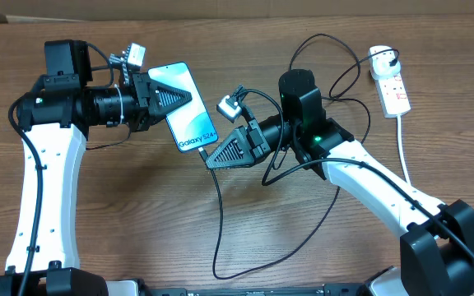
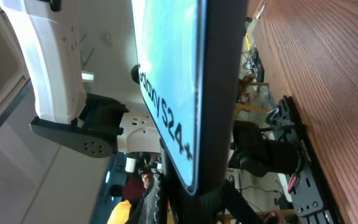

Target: Plug charger to phone and switch on socket

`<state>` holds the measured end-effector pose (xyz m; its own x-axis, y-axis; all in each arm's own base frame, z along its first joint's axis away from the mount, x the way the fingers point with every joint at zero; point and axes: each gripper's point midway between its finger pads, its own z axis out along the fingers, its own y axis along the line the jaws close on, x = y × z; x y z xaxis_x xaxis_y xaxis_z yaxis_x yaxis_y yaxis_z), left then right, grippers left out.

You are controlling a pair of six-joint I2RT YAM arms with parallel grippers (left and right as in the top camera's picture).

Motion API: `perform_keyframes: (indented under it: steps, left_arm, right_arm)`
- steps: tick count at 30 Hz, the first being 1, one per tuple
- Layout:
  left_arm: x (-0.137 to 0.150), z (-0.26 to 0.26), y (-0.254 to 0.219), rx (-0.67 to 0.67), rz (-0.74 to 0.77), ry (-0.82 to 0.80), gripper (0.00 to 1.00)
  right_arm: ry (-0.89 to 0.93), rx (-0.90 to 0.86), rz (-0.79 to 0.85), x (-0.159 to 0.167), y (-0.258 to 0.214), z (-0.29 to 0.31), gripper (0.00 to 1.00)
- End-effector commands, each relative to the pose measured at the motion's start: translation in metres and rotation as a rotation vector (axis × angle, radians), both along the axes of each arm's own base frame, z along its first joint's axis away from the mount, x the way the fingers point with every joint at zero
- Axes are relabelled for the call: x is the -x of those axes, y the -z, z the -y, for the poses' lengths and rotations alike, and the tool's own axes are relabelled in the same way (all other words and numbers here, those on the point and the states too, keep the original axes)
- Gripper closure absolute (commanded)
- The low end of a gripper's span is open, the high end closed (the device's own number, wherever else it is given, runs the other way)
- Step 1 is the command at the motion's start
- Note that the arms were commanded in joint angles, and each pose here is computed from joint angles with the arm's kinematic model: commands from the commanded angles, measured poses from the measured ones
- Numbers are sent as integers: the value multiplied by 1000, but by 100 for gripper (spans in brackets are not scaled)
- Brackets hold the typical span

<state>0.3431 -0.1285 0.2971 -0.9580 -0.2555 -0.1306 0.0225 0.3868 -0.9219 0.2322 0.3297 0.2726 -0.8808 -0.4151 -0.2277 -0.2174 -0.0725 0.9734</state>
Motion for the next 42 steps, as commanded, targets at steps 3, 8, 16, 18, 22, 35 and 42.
perform_keyframes:
  steps: [3,8,16,18,22,35,42]
  left_arm:
    - [12,11,-19,93,42,81,96]
    - [12,11,-19,96,42,82,96]
    - [12,11,-19,97,41,83,96]
    - [12,11,-19,97,41,83,96]
    - [12,11,-19,97,42,83,96]
    - [15,14,-25,125,58,105,96]
    - [15,14,-24,130,40,100,96]
  right_arm:
    - [73,-5,46,-10,-13,-3,96]
    - [76,-3,44,-11,-12,-3,96]
    - [106,7,37,-16,-12,-4,96]
    - [111,8,37,-16,-12,-5,96]
    - [129,22,15,-19,-11,-6,96]
    - [154,34,-1,-23,-10,-7,96]
    - [154,13,30,-24,-14,-7,96]
